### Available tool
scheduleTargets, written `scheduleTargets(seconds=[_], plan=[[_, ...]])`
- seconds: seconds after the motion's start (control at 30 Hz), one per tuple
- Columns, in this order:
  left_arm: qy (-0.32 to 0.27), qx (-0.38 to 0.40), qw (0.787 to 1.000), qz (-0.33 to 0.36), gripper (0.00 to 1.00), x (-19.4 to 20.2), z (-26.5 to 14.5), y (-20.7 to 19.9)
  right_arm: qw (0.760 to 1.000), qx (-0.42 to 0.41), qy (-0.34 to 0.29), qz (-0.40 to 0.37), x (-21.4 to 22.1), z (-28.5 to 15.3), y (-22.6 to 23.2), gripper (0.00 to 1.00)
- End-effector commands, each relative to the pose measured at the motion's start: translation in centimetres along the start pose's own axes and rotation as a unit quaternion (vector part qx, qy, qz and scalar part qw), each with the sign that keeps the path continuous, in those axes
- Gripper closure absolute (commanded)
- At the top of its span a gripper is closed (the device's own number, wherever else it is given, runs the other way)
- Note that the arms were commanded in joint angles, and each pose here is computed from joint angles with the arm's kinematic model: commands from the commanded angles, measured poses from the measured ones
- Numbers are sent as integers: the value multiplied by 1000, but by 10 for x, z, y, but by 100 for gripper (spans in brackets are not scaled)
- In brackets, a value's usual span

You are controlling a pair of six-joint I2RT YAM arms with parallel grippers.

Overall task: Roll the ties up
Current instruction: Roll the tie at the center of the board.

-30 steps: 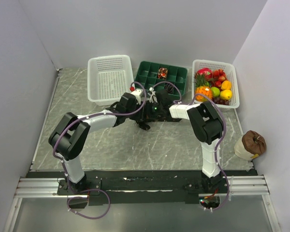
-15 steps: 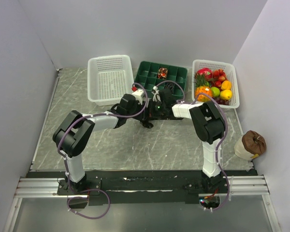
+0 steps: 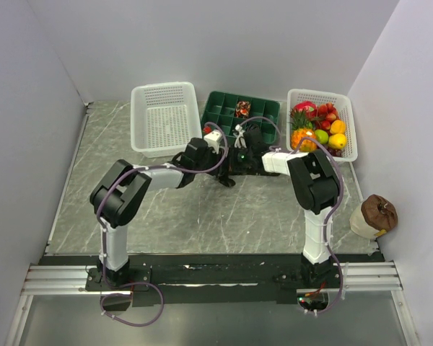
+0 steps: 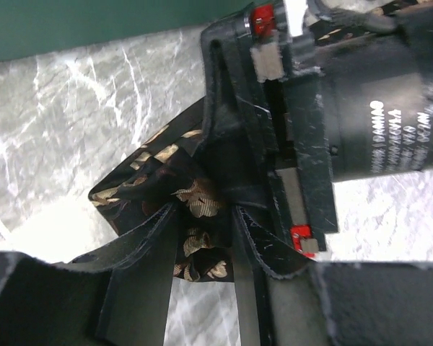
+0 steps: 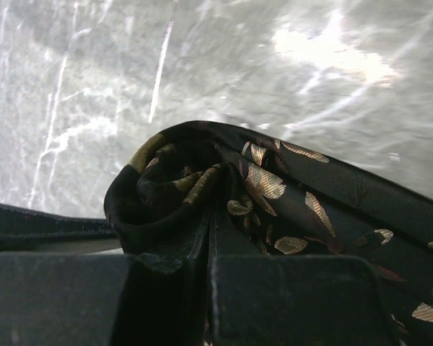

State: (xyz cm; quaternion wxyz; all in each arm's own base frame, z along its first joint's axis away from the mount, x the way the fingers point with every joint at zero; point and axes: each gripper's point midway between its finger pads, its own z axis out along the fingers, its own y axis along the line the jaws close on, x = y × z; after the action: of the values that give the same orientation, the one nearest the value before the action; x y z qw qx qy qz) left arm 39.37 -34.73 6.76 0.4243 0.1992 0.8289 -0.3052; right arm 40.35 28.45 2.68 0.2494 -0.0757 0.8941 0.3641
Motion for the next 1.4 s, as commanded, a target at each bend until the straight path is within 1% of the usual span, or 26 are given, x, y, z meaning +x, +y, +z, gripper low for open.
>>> scheduleTargets(seconds=[0.0,0.07,0.17,0.27,0.3,0.33,0.4,0.5,0.53,0.6,0.7,0.77,0.9,0.97,1.2,1.27,1.37], plan=[[134,9,991,10,60,95,19,-19,996,-31,76,-27,43,-8,32,97],[135,-6,991,8,60,98,20,-14,995,-34,89,-25,45,-15,36,95],[122,-22,992,0,61,95,18,-10,995,-28,83,-37,40,-25,41,93],[107,-42,993,-2,68,89,14,-4,997,-5,66,-46,35,-37,37,92],[106,-48,993,-3,74,88,13,-2,997,2,65,-49,36,-40,35,92],[101,-62,993,-4,77,87,11,2,997,10,51,-53,29,-47,34,91],[96,-77,992,-4,82,84,9,7,997,18,42,-55,26,-54,30,90],[91,-93,991,-13,87,84,4,12,998,24,20,-55,17,-67,28,89],[92,-94,991,-17,90,84,2,13,998,23,11,-58,13,-69,28,89],[85,-115,990,-21,93,84,-1,19,998,26,-5,-56,7,-78,26,89],[78,-127,988,-34,96,85,-7,26,998,29,-18,-61,-1,-80,26,88],[75,-134,987,-47,96,86,-12,31,998,39,-10,-57,1,-74,18,88],[70,-141,986,-56,97,83,-16,37,996,78,-13,-45,2,-65,-1,88],[67,-141,986,-56,97,79,-16,38,992,113,-25,-41,-2,-66,-14,89],[62,-143,986,-63,98,73,-17,40,984,165,-57,-38,-22,-63,-32,89],[61,-143,986,-66,98,73,-18,41,980,189,-61,-32,-24,-61,-42,89],[58,-143,986,-70,98,71,-19,43,978,198,-60,-29,-29,-57,-46,89]])
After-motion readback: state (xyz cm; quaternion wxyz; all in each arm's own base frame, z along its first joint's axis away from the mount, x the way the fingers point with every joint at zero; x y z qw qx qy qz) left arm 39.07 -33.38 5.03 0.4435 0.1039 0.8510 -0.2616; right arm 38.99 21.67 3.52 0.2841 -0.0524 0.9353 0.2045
